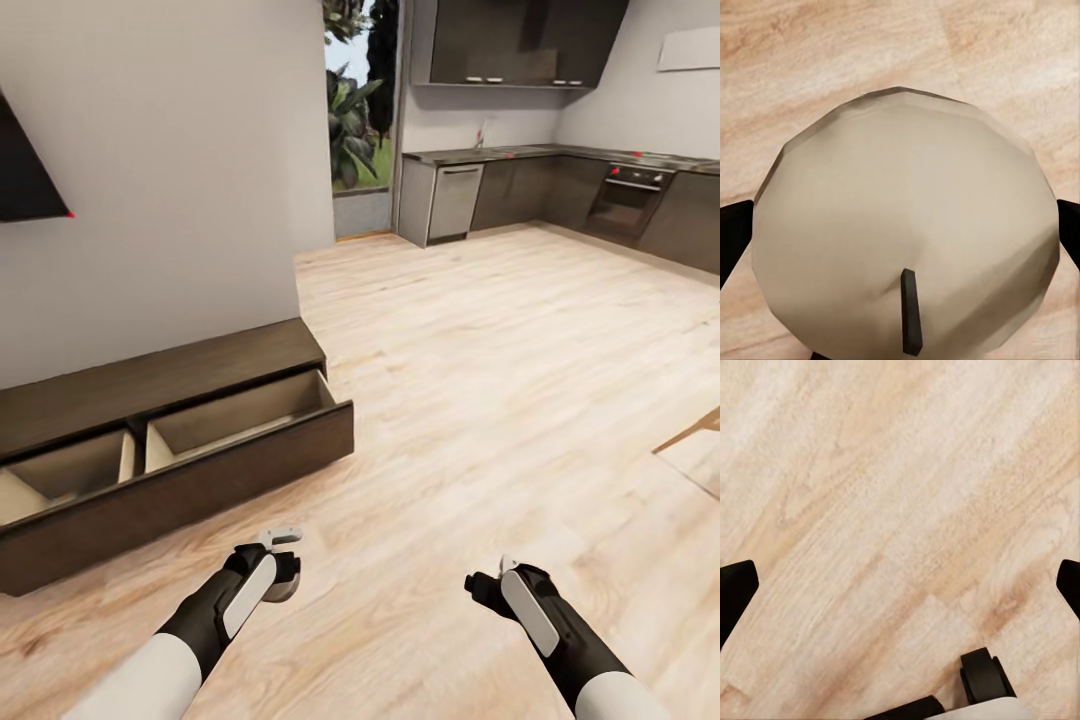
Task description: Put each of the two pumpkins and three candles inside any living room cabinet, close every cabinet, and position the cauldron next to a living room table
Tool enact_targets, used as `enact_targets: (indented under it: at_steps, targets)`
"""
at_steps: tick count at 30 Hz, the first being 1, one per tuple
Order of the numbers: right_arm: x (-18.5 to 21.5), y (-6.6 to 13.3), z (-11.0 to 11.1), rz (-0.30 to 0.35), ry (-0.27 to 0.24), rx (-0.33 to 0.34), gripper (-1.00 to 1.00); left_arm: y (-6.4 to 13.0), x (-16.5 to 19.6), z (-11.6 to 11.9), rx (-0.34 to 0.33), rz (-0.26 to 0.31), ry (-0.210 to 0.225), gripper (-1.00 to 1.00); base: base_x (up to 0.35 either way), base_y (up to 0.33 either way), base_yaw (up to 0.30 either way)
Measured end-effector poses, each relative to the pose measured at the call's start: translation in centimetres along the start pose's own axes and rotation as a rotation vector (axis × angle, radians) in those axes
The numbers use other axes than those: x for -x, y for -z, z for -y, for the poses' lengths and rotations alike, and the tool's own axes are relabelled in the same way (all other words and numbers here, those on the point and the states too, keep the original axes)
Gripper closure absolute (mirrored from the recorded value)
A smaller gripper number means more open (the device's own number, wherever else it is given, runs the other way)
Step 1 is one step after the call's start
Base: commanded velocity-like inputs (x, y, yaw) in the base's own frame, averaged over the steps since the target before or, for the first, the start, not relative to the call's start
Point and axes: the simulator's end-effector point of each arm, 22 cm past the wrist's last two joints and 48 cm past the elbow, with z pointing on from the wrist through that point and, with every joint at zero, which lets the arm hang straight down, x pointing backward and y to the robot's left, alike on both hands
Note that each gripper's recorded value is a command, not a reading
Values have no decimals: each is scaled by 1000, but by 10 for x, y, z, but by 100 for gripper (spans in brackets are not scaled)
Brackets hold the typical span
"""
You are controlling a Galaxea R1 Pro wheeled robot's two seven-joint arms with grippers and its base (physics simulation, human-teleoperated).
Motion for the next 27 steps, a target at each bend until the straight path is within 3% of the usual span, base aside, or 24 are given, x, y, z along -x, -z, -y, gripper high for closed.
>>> enact_targets:
  at_steps: [27]
  targets:
    - [5,-1,-5,11,6,11,-100,-7,-8,0,1,-18,-1,100,221,-223,267]
